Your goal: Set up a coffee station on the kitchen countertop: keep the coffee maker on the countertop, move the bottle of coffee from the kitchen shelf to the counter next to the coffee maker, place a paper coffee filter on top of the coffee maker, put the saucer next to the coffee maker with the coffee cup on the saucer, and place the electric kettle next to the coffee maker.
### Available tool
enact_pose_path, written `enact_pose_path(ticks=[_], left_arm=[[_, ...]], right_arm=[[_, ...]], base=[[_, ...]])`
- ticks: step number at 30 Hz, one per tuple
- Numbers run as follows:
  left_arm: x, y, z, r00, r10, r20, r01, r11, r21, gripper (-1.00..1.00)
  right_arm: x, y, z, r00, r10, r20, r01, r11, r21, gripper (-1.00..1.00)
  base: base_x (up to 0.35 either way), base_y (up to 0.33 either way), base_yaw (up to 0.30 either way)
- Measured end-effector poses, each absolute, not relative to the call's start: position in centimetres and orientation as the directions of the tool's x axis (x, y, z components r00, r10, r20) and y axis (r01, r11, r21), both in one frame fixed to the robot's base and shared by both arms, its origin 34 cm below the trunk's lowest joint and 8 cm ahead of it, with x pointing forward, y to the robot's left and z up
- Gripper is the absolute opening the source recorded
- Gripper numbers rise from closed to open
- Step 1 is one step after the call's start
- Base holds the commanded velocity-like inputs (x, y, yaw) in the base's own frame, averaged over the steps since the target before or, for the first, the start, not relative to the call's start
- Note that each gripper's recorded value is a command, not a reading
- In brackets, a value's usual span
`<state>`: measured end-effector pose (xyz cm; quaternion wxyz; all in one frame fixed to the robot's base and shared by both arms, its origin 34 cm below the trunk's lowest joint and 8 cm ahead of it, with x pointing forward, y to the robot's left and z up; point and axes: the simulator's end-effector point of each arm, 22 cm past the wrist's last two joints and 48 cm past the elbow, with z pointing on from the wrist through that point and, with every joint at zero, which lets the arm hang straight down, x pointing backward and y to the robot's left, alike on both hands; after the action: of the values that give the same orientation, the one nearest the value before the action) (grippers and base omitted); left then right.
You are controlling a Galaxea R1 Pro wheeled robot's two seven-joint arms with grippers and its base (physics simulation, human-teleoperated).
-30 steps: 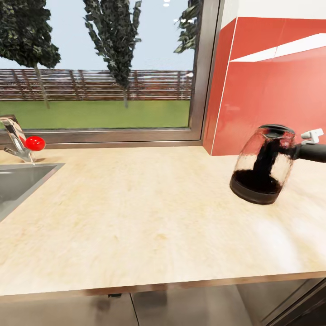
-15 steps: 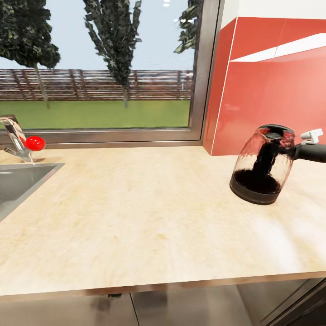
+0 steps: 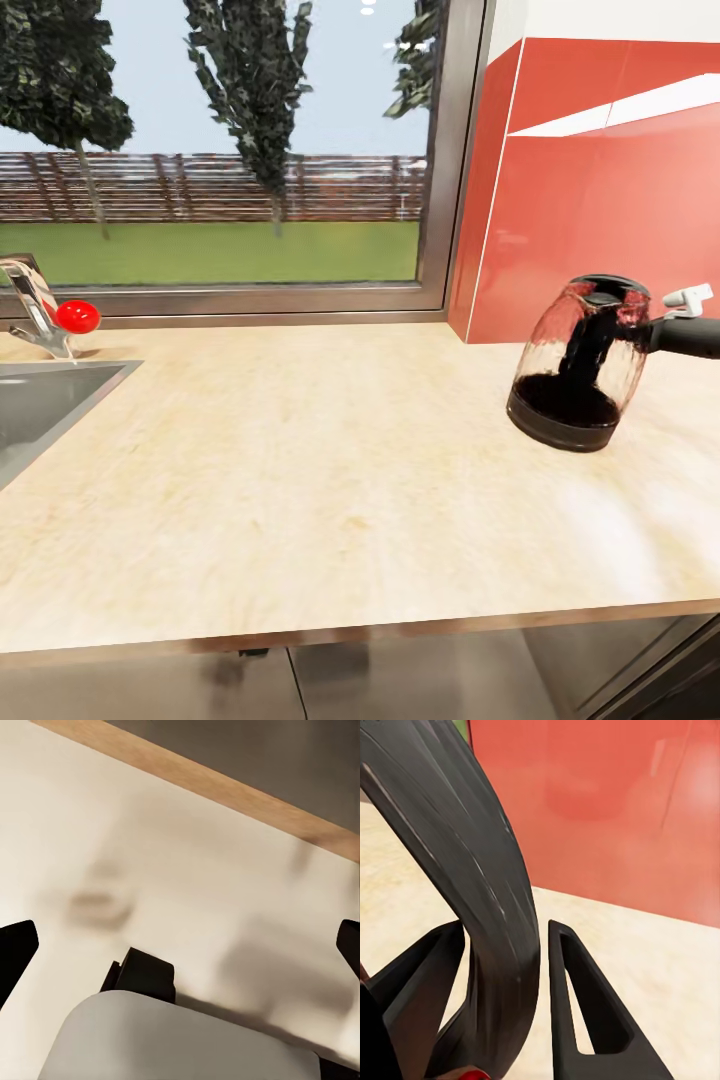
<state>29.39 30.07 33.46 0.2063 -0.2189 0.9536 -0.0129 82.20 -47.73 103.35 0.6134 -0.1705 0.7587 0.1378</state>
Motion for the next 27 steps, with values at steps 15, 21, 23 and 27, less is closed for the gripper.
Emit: enact_pose_path(ticks=[15, 21, 23, 27], left_arm=[[29.4, 30.1, 33.5, -0.819, -0.423, -0.388, -0.412, 0.904, -0.115, 1.0], [29.4, 30.1, 33.5, -0.819, -0.423, -0.388, -0.412, 0.904, -0.115, 1.0], [29.4, 30.1, 33.5, -0.819, -0.423, -0.388, -0.412, 0.904, -0.115, 1.0], [29.4, 30.1, 33.5, -0.819, -0.423, -0.388, -0.412, 0.904, -0.115, 1.0]], right_arm=[[82.7, -48.1, 105.0, -0.16, -0.127, -0.979, -0.385, 0.921, -0.056, -1.0], [82.9, -49.8, 105.6, -0.222, -0.067, -0.973, -0.276, 0.961, -0.003, -1.0], [82.9, -49.9, 105.7, -0.223, -0.065, -0.973, -0.268, 0.963, -0.003, -1.0], [83.0, -50.1, 105.9, -0.223, -0.065, -0.973, -0.257, 0.966, -0.006, -1.0]], base=[[0.0, 0.0, 0.0], [0.0, 0.0, 0.0], [0.0, 0.0, 0.0], [0.0, 0.0, 0.0]])
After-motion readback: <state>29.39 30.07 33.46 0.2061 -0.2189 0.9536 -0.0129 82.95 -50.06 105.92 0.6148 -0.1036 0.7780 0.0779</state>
